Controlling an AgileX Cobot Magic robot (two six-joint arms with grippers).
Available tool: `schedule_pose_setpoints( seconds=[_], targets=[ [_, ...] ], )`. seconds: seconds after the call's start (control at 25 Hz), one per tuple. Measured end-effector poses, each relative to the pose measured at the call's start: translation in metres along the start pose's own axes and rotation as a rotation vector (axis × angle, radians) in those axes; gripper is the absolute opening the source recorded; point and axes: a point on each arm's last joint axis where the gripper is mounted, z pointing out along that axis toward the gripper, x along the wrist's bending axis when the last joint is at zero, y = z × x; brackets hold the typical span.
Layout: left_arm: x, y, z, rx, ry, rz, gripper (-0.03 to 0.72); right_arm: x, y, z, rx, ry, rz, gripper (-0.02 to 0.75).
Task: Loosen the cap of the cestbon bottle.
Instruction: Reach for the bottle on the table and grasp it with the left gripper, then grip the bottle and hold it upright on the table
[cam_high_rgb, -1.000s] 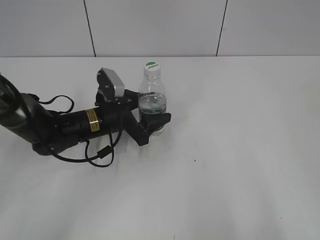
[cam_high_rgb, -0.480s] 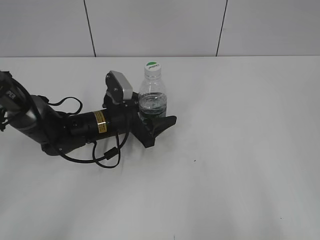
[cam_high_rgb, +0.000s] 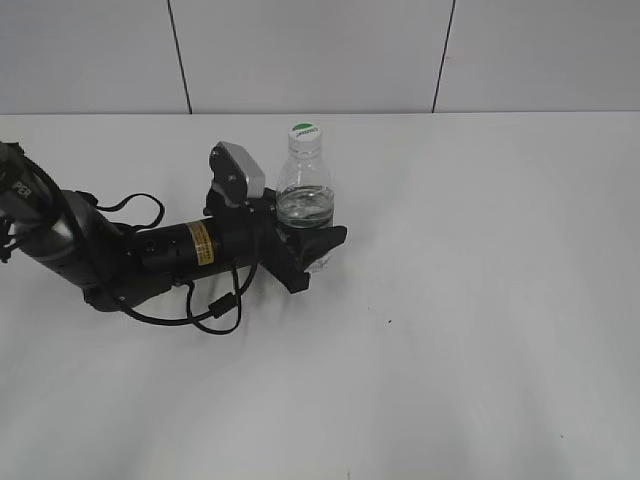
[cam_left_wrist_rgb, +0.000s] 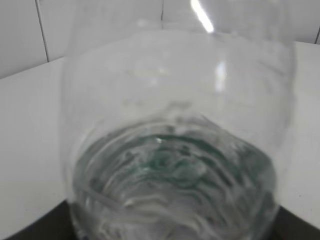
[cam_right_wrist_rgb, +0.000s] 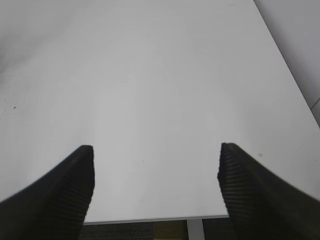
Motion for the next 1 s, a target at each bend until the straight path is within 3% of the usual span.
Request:
schedule_pose_setpoints(
  seconds=[0.6,1.0],
  targets=[
    [0.0,0.0,0.0,-0.002,0.006,-0.006,0.402,0.0,0.0,0.0,0.0,0.0,0.0,0.588],
    [-0.002,-0.004,-0.034,-0.002,0.0,-0.046,0.401,0.0,0.0,0.0,0.0,0.0,0.0,0.588]
  ],
)
